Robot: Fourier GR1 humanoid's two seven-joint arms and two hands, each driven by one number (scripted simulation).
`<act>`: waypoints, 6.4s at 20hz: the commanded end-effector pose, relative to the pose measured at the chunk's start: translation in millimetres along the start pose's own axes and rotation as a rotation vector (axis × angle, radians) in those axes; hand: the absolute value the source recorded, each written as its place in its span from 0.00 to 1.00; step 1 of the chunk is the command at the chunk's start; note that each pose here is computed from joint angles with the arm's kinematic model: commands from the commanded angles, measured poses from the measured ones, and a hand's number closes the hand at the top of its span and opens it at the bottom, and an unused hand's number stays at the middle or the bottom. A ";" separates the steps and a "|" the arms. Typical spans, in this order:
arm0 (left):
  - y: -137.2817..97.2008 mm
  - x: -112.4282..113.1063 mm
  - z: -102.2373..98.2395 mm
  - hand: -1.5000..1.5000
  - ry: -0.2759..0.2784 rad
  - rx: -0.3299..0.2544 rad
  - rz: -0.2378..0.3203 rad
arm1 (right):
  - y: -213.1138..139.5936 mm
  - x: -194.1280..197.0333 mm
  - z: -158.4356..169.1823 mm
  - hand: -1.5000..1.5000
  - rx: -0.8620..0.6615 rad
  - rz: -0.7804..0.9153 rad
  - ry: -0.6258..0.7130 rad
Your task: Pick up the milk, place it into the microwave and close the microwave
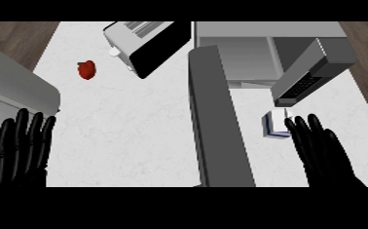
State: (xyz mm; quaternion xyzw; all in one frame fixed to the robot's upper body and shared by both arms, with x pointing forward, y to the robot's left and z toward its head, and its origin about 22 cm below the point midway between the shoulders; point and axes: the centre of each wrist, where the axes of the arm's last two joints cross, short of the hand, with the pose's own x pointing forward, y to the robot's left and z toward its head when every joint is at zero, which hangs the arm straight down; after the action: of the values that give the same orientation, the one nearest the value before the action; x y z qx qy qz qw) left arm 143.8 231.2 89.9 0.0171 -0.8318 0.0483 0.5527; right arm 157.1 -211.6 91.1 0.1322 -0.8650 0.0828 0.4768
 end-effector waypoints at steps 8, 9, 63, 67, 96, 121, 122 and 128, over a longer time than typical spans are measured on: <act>18.8 1.8 14.5 0.00 0.009 -0.015 0.007 | -19.4 -38.4 -5.5 0.00 -0.134 0.085 0.060; 10.6 3.2 18.4 0.00 0.002 -0.003 0.007 | -47.1 -37.3 -6.0 0.00 -0.146 0.077 0.056; 17.2 14.7 48.2 0.00 0.008 -0.038 0.024 | -176.3 -210.6 79.1 0.00 -0.317 0.294 0.256; 27.7 11.6 51.1 0.00 0.020 -0.032 0.009 | -159.8 -215.6 78.0 0.00 -0.083 0.045 0.298; 29.5 13.7 59.5 0.00 0.042 -0.010 0.041 | -136.7 -199.5 35.0 1.00 -0.190 0.007 0.122; 60.0 -1.7 49.6 0.00 0.048 -0.026 0.059 | -79.3 -195.6 -135.7 1.00 -0.137 0.230 0.206; 85.7 -5.2 52.2 0.00 0.049 -0.011 0.047 | -82.0 -193.7 -143.8 1.00 -0.135 0.213 0.210; 76.1 0.2 56.0 0.00 0.028 -0.066 0.050 | -88.6 -194.0 -176.1 1.00 -0.125 0.275 0.205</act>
State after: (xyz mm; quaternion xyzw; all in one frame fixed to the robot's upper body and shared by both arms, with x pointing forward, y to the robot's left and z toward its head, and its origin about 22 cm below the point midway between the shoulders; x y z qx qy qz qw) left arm 88.7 292.9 61.3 -0.0163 -0.8209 0.0500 0.5687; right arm 411.4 -214.9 13.2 -0.0169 -0.8255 0.0984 0.5556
